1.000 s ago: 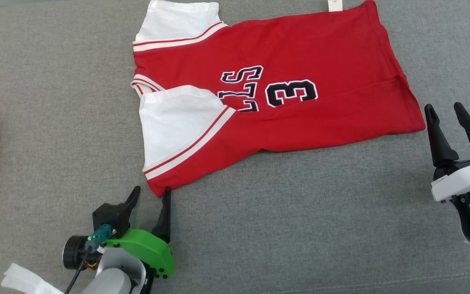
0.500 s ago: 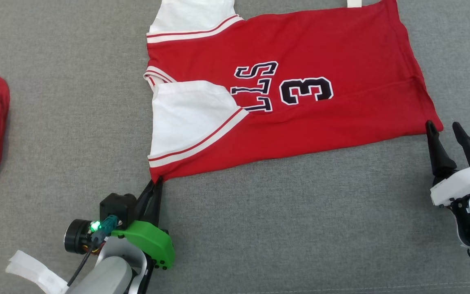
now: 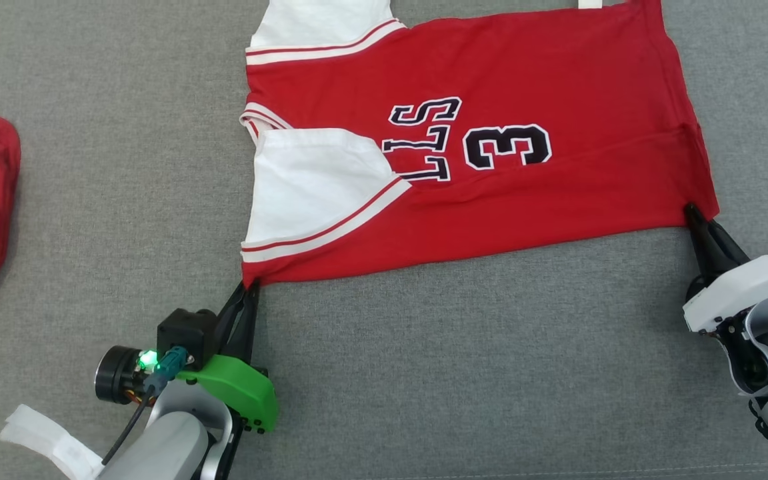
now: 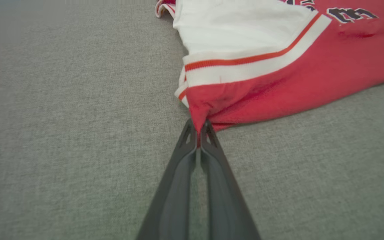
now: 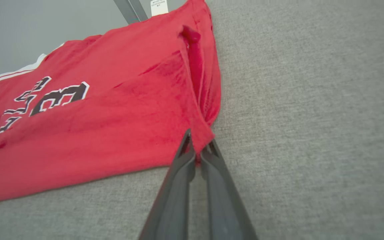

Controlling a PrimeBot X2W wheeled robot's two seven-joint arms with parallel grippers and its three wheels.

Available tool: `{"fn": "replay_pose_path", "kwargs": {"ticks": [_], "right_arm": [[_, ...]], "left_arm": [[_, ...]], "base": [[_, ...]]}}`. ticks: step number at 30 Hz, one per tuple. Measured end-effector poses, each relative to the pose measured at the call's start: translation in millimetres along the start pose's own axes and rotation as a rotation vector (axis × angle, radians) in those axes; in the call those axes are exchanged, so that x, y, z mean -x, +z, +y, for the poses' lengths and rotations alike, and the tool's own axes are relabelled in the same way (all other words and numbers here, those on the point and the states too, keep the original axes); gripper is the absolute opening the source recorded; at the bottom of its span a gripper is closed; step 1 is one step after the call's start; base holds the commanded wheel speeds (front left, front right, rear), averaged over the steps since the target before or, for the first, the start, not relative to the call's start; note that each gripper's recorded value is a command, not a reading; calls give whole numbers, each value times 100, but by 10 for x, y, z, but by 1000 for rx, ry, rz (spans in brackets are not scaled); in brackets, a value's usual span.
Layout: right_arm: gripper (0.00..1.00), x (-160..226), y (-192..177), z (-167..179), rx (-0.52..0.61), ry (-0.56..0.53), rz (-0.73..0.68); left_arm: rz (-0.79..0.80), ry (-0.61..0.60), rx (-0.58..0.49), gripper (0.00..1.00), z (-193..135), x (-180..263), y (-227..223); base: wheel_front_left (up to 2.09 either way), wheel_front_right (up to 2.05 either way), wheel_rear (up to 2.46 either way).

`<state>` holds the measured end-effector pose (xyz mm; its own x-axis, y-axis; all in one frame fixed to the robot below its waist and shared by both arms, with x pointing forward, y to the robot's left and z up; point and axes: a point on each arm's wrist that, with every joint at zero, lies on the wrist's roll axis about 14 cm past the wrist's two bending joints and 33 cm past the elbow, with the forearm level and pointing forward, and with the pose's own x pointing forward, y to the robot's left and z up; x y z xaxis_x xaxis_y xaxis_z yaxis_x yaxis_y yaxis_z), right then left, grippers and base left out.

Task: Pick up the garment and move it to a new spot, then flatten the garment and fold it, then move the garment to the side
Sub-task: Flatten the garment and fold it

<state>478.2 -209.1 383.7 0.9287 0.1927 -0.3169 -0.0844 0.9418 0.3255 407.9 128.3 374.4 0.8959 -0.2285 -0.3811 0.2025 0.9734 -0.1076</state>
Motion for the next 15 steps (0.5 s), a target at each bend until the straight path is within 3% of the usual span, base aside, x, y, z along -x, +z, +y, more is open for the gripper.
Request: {"fn": "replay_pose_path", "kwargs": {"ticks": [15], "right_arm": [[0,634,135,-224,44,-28,-26]], "left_arm": [[-7,-68,-18,0,-217,391,65]], "base": [[0,0,0]]}}
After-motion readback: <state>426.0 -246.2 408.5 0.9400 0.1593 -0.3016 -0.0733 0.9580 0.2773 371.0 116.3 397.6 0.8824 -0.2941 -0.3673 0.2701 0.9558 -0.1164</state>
